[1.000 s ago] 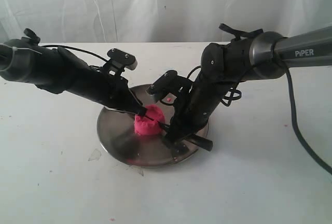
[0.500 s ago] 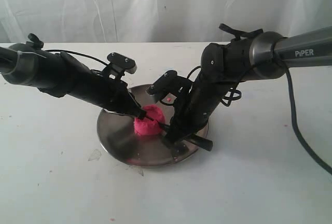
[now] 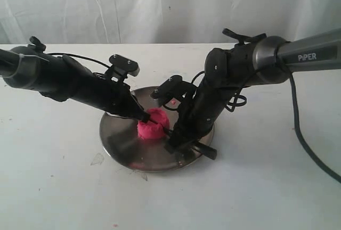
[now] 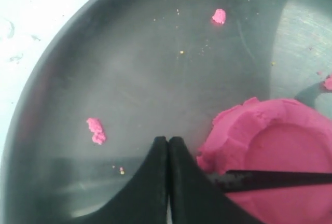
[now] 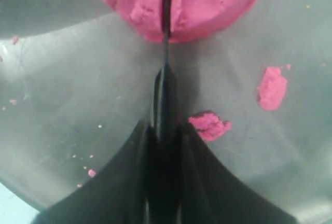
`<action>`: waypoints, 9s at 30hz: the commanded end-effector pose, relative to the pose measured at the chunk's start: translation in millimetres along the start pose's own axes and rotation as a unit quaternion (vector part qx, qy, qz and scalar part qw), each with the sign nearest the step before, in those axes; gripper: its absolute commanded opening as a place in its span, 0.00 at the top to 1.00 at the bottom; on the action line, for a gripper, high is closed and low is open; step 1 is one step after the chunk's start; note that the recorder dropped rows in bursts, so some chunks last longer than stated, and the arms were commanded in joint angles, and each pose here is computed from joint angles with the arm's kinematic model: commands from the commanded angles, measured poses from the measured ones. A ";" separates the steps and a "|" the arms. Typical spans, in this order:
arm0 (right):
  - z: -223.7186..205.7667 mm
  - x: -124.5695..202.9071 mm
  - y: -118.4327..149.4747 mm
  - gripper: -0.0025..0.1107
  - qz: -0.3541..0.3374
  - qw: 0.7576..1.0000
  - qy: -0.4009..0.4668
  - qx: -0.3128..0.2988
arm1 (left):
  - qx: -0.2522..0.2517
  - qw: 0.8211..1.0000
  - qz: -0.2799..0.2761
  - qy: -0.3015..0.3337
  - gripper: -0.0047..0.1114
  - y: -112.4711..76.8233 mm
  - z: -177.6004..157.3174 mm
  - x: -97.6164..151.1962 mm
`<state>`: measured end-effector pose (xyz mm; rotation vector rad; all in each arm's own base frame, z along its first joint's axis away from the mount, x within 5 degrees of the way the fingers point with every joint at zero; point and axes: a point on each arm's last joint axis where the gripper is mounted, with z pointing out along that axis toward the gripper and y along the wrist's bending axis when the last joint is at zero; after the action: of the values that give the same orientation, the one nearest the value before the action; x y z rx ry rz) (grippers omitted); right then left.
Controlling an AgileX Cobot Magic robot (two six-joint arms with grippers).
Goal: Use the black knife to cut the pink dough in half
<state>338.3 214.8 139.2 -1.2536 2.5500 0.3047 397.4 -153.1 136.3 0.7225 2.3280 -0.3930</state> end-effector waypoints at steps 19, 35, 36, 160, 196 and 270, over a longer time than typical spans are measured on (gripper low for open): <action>1.2 -1.2 -2.3 0.98 0.018 1.000 -0.007 0.006 | 0.007 0.996 0.041 -0.077 0.96 -16.5 -66.7 -42.9; 1.2 -0.8 -1.9 0.98 0.018 1.000 -0.005 0.004 | 0.070 0.996 -0.039 -0.048 0.96 -52.2 -200.5 50.4; 1.2 -0.8 -1.9 0.98 0.018 1.000 -0.005 0.004 | 0.062 0.996 -0.047 -0.045 0.96 -51.2 -197.8 55.3; -26.5 -16.4 -43.5 0.98 0.159 0.983 -0.061 0.070 | -0.002 0.974 -0.187 -0.128 0.96 -36.6 -195.6 49.6; 3.3 -16.5 -46.3 0.62 0.128 0.990 -0.041 0.045 | -0.002 0.973 -0.189 -0.129 0.96 -36.6 -195.6 49.5; -264.3 277.7 135.9 0.98 0.132 0.749 -0.555 0.336 | -0.465 0.787 -0.064 -0.401 0.96 -71.1 -371.8 202.3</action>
<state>32.8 10.6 306.1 -0.2090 1.4886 0.1049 41.0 36.2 282.5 -0.1055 1.4340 0.3769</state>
